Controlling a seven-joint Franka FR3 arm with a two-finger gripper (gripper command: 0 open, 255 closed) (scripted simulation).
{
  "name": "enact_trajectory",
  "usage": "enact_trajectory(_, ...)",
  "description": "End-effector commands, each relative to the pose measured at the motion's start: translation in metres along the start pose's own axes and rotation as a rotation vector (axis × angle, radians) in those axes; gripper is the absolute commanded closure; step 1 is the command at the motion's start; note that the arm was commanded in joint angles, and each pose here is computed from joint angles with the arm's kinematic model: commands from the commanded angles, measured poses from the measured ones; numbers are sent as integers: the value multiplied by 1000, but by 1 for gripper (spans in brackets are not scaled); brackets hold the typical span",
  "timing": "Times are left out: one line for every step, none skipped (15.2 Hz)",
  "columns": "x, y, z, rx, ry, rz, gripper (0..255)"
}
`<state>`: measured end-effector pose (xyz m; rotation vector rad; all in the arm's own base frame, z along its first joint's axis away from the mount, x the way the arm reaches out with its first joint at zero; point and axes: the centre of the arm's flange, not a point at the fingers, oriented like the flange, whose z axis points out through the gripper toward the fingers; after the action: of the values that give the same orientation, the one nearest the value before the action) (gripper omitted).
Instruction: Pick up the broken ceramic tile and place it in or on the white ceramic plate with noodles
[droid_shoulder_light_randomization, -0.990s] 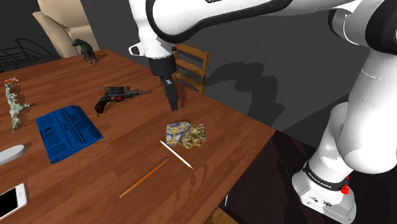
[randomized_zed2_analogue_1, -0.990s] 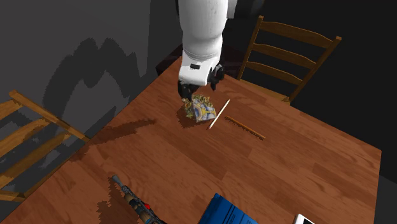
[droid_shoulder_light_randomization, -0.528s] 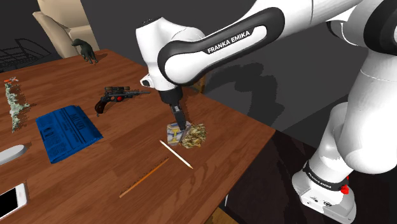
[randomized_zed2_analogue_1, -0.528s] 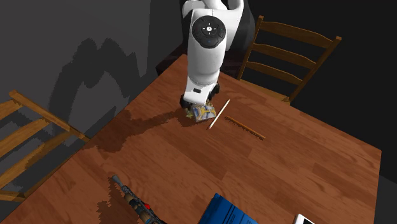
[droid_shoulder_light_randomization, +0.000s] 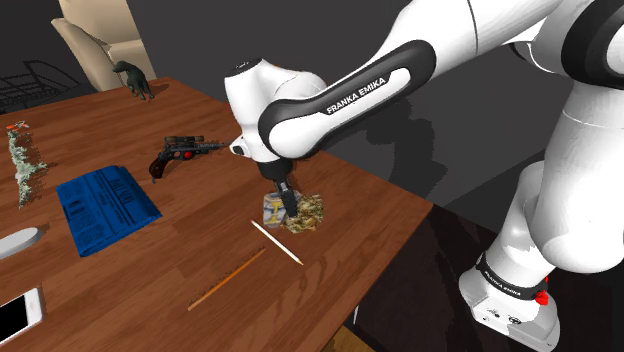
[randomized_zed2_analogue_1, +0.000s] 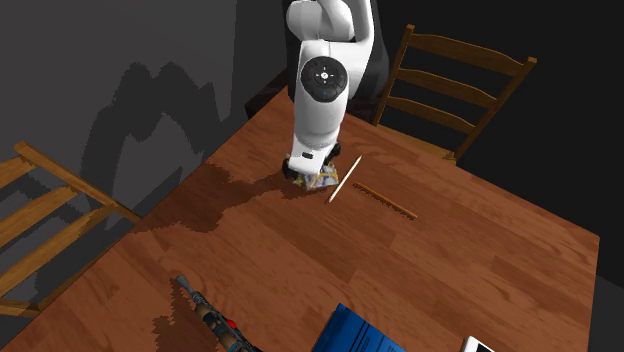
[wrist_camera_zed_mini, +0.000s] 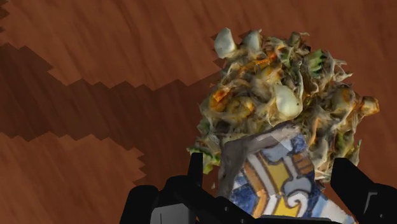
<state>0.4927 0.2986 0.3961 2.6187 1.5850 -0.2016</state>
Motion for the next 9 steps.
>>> enact_trajectory(0, 0, 7, 0, 0, 0, 0)
enact_trajectory(0, 0, 7, 0, 0, 0, 0)
enact_trajectory(0, 0, 7, 0, 0, 0, 0)
enact_trajectory(0, 0, 7, 0, 0, 0, 0)
enact_trajectory(0, 0, 7, 0, 0, 0, 0)
enact_trajectory(0, 0, 7, 0, 0, 0, 0)
enact_trajectory(0, 0, 7, 0, 0, 0, 0)
enact_trajectory(0, 0, 7, 0, 0, 0, 0)
enact_trajectory(0, 0, 7, 0, 0, 0, 255)
